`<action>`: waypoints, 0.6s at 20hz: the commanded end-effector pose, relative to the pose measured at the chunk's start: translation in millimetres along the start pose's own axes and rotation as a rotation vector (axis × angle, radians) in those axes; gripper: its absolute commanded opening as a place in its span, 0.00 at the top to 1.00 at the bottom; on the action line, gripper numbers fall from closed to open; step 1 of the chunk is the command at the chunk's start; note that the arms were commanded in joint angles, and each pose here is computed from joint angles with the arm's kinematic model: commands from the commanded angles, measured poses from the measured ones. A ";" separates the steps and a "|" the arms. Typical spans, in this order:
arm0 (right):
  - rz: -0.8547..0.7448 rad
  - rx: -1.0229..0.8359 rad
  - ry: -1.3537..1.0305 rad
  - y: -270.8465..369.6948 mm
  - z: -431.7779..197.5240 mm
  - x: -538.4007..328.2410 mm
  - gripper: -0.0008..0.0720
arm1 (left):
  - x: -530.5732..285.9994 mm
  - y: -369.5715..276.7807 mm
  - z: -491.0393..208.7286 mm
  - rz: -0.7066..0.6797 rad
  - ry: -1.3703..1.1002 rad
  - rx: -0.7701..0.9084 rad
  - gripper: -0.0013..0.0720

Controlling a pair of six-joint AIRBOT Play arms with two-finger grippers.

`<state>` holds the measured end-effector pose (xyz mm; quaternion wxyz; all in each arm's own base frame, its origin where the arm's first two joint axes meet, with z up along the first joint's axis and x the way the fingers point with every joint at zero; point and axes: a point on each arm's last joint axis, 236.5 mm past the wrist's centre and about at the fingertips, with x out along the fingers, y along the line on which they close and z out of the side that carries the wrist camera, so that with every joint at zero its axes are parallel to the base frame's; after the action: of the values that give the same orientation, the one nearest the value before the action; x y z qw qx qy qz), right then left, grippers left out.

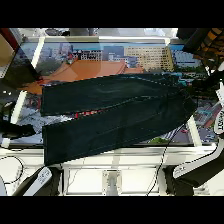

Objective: Fold the clothes and pants, and hang the long-sleeved shirts on hangers.

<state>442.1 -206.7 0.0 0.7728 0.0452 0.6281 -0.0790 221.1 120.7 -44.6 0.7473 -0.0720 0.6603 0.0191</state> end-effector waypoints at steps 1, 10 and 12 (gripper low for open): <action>0.121 0.028 0.054 16.0 -29.5 -24.4 0.97 | 23.9 -15.5 24.1 -0.046 -0.035 0.026 0.31; 0.037 0.061 -0.084 18.0 -58.5 -99.6 0.96 | 86.7 -14.5 41.5 -0.093 -0.007 0.034 0.40; 0.036 0.068 -0.091 19.3 -61.8 -106.2 0.96 | 92.7 -30.0 47.1 -0.168 -0.024 0.028 0.69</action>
<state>374.2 -174.3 80.0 0.7959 0.0767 0.5950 -0.0811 271.9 104.8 -115.9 0.7501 -0.0911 0.6544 -0.0273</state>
